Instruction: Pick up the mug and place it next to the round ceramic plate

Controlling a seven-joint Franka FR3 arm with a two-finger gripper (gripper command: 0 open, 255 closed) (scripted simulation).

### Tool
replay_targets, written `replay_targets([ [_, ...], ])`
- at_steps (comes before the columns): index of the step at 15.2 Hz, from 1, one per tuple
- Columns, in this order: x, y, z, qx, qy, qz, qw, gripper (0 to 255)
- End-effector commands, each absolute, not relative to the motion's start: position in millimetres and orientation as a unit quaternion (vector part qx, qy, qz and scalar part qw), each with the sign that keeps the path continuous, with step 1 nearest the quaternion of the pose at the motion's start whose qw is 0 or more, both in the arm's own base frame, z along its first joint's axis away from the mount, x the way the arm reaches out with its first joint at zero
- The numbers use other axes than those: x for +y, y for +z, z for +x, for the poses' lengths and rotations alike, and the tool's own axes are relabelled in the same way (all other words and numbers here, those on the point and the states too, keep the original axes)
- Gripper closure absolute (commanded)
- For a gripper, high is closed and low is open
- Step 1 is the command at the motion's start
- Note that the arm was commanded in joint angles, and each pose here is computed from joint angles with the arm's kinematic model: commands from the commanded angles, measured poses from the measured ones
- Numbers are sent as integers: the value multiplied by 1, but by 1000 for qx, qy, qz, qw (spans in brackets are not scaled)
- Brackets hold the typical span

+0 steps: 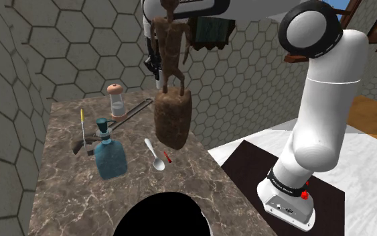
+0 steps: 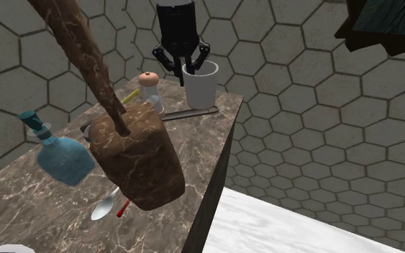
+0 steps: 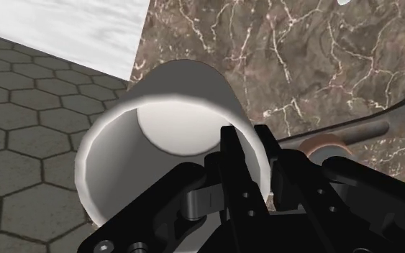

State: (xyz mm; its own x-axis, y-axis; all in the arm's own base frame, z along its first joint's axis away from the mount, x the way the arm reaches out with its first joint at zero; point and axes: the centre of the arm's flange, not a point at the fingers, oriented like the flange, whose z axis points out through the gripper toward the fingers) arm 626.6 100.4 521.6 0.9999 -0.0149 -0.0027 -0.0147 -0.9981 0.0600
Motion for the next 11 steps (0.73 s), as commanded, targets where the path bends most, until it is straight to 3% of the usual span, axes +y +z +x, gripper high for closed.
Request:
replay_targets([
  [1, 115, 521, 600, -7, -2, 1000, 30, 255],
  [11, 174, 521, 482, -7, -2, 1000, 30, 255],
])
